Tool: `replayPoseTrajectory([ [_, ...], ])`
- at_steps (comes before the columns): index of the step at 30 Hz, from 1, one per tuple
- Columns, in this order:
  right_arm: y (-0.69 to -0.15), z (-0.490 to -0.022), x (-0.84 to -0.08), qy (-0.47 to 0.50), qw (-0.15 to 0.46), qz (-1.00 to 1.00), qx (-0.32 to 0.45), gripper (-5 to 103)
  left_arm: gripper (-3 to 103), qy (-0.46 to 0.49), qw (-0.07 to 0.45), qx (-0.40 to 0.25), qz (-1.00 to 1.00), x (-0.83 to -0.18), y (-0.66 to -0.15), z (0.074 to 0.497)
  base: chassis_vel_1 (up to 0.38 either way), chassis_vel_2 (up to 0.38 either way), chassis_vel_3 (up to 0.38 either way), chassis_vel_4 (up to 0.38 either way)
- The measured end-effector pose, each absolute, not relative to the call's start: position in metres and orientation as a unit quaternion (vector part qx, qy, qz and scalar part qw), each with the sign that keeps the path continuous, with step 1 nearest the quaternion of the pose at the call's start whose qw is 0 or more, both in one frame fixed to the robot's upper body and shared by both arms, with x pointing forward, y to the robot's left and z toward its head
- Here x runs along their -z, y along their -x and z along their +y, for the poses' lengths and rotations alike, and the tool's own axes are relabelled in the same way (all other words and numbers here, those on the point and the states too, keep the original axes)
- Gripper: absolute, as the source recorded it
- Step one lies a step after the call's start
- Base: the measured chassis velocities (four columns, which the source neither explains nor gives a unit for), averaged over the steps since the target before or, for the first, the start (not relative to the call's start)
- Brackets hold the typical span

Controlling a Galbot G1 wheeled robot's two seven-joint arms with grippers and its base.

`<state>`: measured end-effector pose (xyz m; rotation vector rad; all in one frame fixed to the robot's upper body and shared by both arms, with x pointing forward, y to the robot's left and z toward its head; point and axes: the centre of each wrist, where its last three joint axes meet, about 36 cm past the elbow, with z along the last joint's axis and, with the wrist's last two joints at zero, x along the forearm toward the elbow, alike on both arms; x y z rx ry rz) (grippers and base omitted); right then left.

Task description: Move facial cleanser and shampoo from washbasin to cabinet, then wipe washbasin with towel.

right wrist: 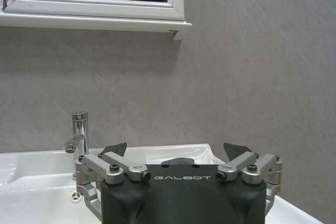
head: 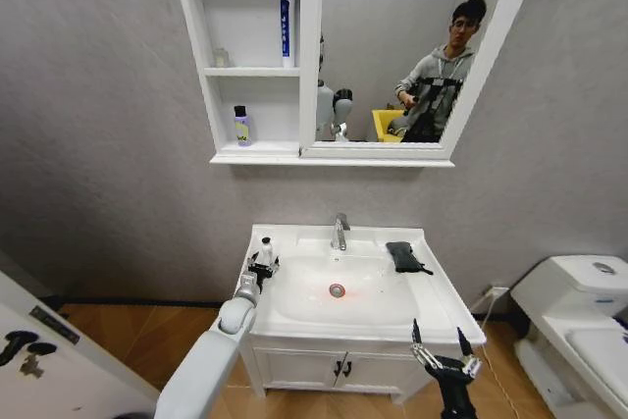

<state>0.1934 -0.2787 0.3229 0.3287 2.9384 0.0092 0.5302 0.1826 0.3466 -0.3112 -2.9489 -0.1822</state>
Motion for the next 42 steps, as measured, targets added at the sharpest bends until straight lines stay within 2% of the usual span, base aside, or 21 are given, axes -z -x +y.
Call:
replayPoseTrajectory([
  [2,-0.194,-0.279,-0.323,-0.111,0.093,0.990,-0.003,100,55,0.105,0.084,0.060,-0.989,-0.348,-0.532,0.183,0.000,0.000,0.000,0.000],
  [3,-0.194,-0.279,-0.323,-0.111,0.093,0.990,-0.003,100,55,0.105,0.084,0.060,-0.989,-0.348,-0.532,0.183,0.000,0.000,0.000,0.000],
  [4,-0.194,-0.279,-0.323,-0.111,0.093,0.989,-0.003,100,44,0.107,0.082,0.061,-0.989,-0.350,-0.531,0.184,0.000,0.000,0.000,0.000],
  [6,-0.195,-0.279,-0.323,-0.111,0.093,0.989,-0.003,100,44,0.110,0.079,0.062,-0.989,-0.353,-0.531,0.185,0.000,0.000,0.000,0.000],
  [8,-0.196,-0.279,-0.322,-0.111,0.092,0.990,-0.004,100,34,0.113,0.076,0.065,-0.989,-0.357,-0.528,0.188,0.000,0.000,0.000,0.000],
  [10,-0.196,-0.277,-0.321,-0.110,0.091,0.990,-0.004,100,30,0.115,0.072,0.071,-0.988,-0.363,-0.523,0.192,0.000,0.000,0.000,0.000],
  [17,-0.197,-0.274,-0.320,-0.109,0.091,0.990,-0.006,100,30,0.118,0.054,0.084,-0.988,-0.395,-0.504,0.204,0.000,0.000,0.000,0.000],
  [21,-0.197,-0.273,-0.320,-0.109,0.091,0.990,-0.005,100,30,0.144,0.009,0.072,-0.987,-0.471,-0.473,0.208,0.000,0.000,0.000,0.000],
  [22,-0.197,-0.273,-0.320,-0.109,0.091,0.990,-0.005,100,30,0.144,0.009,0.072,-0.987,-0.471,-0.473,0.208,0.000,0.000,0.000,0.000],
  [24,-0.197,-0.273,-0.320,-0.110,0.090,0.990,-0.003,100,30,0.171,-0.008,0.077,-0.982,-0.529,-0.449,0.220,0.000,0.000,0.000,0.000],
  [25,-0.197,-0.273,-0.320,-0.110,0.090,0.990,-0.003,100,30,0.171,-0.008,0.077,-0.982,-0.529,-0.449,0.220,0.000,0.000,0.000,0.000],
  [27,-0.196,-0.271,-0.318,-0.108,0.087,0.990,-0.002,100,30,0.192,0.009,0.089,-0.977,-0.597,-0.425,0.234,0.000,0.000,0.000,0.000],
  [31,-0.196,-0.267,-0.317,-0.106,0.086,0.991,-0.003,100,30,0.214,0.031,0.093,-0.972,-0.648,-0.411,0.240,0.000,0.000,0.000,0.000],
  [32,-0.196,-0.263,-0.316,-0.104,0.085,0.991,-0.003,100,30,0.227,0.033,0.082,-0.970,-0.690,-0.412,0.243,0.000,0.000,0.000,0.000],
  [33,-0.196,-0.263,-0.316,-0.104,0.085,0.991,-0.003,100,30,0.227,0.033,0.082,-0.970,-0.690,-0.412,0.243,0.000,0.000,0.000,0.000],
  [35,-0.196,-0.261,-0.316,-0.103,0.084,0.991,-0.004,100,30,0.231,0.024,0.070,-0.970,-0.732,-0.424,0.247,0.000,0.000,0.000,0.000],
  [42,-0.193,-0.264,-0.316,-0.108,0.088,0.990,-0.004,100,30,0.233,0.019,0.041,-0.971,-0.800,-0.471,0.242,0.000,0.000,0.000,0.000],
])
